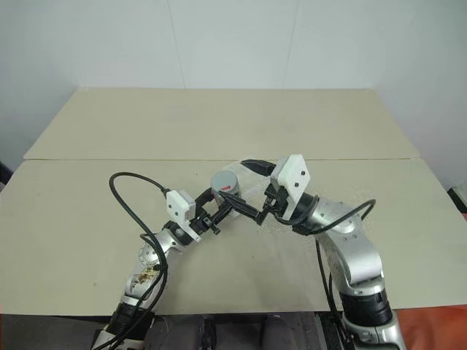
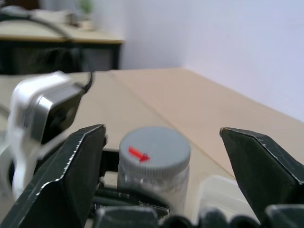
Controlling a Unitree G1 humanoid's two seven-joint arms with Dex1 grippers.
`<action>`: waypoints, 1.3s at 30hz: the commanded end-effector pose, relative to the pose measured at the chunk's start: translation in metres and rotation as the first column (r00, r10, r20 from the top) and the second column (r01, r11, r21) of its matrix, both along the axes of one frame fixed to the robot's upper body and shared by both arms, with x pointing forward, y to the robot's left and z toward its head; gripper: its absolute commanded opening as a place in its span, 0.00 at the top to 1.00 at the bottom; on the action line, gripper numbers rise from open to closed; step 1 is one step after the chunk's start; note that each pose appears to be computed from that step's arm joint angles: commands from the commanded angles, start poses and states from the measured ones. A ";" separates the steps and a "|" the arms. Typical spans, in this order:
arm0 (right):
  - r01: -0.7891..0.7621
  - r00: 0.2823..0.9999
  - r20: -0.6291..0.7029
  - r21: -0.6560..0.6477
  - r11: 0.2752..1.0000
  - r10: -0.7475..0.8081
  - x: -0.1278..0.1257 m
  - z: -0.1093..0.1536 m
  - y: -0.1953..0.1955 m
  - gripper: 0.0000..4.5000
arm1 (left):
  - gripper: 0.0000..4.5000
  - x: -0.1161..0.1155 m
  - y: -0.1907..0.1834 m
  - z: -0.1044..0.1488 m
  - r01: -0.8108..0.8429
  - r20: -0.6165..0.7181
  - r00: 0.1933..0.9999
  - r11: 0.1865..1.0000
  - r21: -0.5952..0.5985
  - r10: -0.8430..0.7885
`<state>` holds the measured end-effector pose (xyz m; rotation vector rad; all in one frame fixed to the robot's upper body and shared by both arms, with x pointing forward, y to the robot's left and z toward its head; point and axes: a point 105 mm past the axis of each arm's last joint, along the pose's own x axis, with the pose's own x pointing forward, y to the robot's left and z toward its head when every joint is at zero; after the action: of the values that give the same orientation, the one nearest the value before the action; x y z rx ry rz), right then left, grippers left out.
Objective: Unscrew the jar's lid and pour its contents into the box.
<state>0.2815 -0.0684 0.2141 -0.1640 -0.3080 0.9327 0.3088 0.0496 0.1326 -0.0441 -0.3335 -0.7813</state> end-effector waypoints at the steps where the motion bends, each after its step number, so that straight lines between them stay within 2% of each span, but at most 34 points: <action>1: 0.096 0.994 0.051 0.032 0.995 -0.097 -0.008 0.015 0.007 0.00 | 0.57 0.003 -0.001 0.012 -0.011 0.056 0.998 1.000 -0.001 0.011; 9: 0.155 0.987 0.036 -0.037 0.987 -0.154 -0.011 -0.006 0.028 0.00 | 0.57 0.003 -0.001 0.012 -0.013 0.062 0.998 1.000 0.002 0.012; 12: 0.209 0.978 0.001 0.015 0.978 -0.209 -0.004 -0.007 0.030 0.00 | 0.57 0.003 -0.001 0.013 -0.012 0.065 0.998 1.000 -0.002 0.012; 18: 0.275 0.961 0.005 0.036 0.961 -0.275 0.006 -0.006 0.028 0.00 | 0.57 0.002 0.000 0.014 -0.019 0.066 0.998 1.000 -0.006 0.020; 32: 0.298 0.954 -0.014 0.034 0.954 -0.298 0.012 -0.011 0.024 0.00 | 0.57 0.000 0.000 0.014 -0.024 0.065 0.998 1.000 -0.008 0.024; 37: 0.302 0.953 -0.015 0.026 0.953 -0.302 0.013 -0.012 0.024 0.34 | 0.57 0.000 0.000 0.013 -0.023 0.064 0.998 1.000 -0.009 0.024; 39: 0.301 0.954 -0.013 0.018 0.954 -0.301 0.014 -0.013 0.024 0.34 | 0.57 0.000 -0.001 0.014 -0.023 0.064 0.998 1.000 -0.011 0.024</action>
<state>0.2946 -0.0386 0.1867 -0.1674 -0.2100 0.6584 0.3144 0.0497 0.1317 -0.0343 -0.3274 -0.7535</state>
